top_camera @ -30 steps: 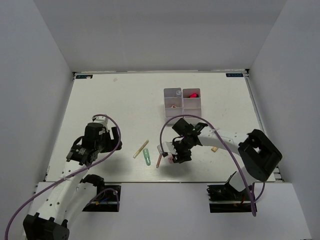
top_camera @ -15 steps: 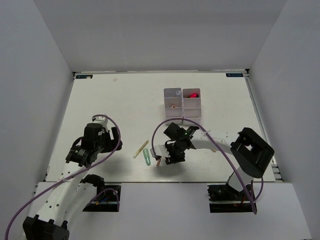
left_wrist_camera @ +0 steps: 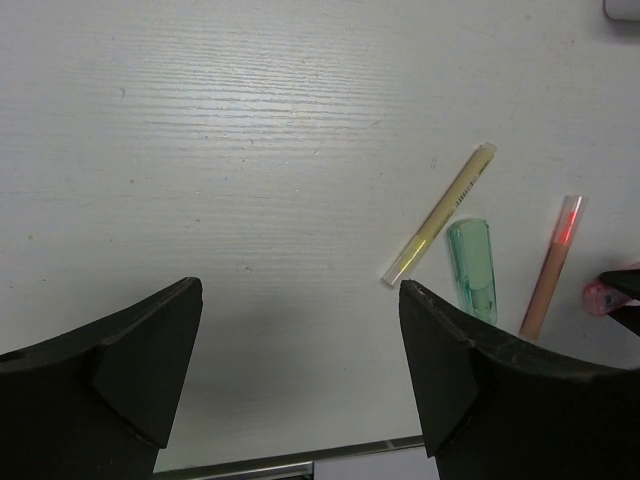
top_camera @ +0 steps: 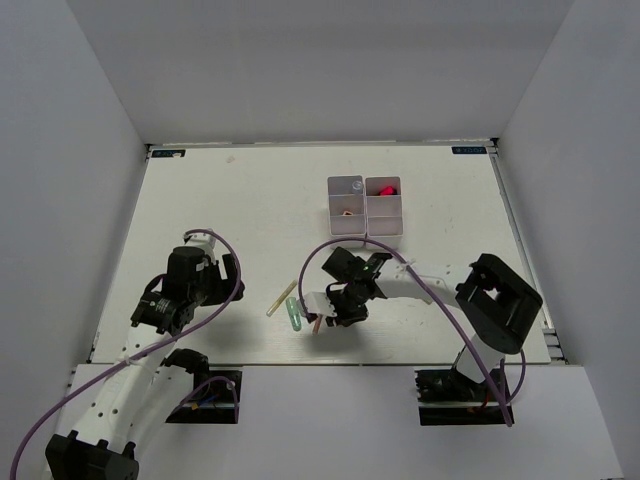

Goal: Sort the stationery into containers
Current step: Pick up the stationery from the center of the board.

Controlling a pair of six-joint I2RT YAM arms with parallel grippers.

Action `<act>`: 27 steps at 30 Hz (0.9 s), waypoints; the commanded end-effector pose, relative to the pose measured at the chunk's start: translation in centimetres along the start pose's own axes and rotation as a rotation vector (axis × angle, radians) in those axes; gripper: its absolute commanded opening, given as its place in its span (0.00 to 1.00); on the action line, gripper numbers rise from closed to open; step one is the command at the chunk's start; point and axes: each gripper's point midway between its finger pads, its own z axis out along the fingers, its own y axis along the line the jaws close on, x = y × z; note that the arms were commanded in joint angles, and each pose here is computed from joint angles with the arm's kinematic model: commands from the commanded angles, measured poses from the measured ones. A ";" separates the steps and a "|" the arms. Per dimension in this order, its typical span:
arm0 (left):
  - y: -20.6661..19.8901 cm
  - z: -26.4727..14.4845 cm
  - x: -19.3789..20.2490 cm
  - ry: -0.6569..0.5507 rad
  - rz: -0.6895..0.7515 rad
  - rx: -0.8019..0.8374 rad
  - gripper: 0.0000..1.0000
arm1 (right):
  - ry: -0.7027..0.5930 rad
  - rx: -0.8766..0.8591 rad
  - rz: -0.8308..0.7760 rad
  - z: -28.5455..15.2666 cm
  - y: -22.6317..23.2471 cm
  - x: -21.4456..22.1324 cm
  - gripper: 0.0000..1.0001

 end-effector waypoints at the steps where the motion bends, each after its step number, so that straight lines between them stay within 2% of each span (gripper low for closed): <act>1: 0.2 0.0 0.1 -0.008 0.002 -0.001 0.90 | 0.129 -0.116 0.057 2.1 3.1 3.7 0.00; 18: 0.1 0.1 0.1 -0.006 0.006 0.002 0.90 | 0.098 0.037 0.079 -1.8 -0.1 1.0 0.00; 27: 0.1 0.1 0.2 -0.002 0.007 0.005 0.90 | 0.084 0.232 0.114 -5.1 -4.1 0.1 0.00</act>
